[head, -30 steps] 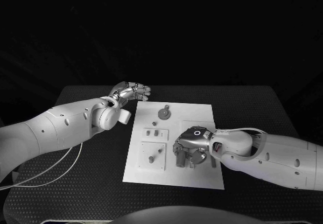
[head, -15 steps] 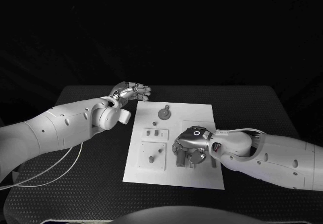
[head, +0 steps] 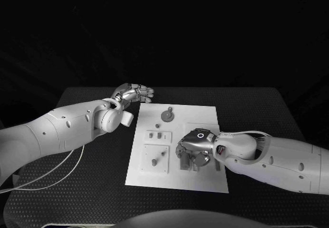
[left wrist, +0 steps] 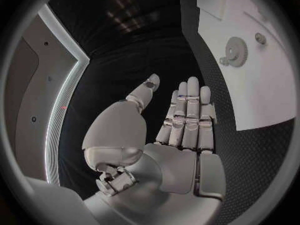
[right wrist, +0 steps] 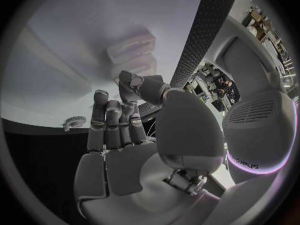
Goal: Assemble the parts on the task board
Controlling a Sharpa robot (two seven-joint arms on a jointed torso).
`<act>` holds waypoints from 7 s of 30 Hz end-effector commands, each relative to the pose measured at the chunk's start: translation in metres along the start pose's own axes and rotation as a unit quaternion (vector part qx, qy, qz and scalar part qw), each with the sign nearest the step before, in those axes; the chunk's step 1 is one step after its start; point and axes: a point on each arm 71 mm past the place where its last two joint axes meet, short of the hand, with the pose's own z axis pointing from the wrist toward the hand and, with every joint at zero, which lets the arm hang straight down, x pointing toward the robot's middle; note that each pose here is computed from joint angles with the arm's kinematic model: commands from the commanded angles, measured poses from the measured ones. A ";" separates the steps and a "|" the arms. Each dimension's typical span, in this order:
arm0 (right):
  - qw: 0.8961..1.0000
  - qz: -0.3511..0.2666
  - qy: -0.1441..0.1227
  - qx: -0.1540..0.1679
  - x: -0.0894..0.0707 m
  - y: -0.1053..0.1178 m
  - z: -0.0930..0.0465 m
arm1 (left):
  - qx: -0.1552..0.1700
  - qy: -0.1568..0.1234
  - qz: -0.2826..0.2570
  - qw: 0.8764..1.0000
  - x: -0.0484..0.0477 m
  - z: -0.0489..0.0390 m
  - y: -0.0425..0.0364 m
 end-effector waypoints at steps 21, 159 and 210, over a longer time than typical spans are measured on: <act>1.000 -0.004 0.003 -0.002 0.002 0.003 0.000 | 0.001 0.009 -0.005 1.000 0.0022 0.0002 -0.0008; 0.882 0.231 0.132 0.388 0.050 -0.050 -0.096 | -0.005 0.018 -0.007 1.000 0.0023 -0.0097 0.0084; 0.820 0.411 0.090 0.388 0.039 -0.028 -0.072 | -0.011 0.025 -0.007 1.000 0.0030 -0.0113 0.0092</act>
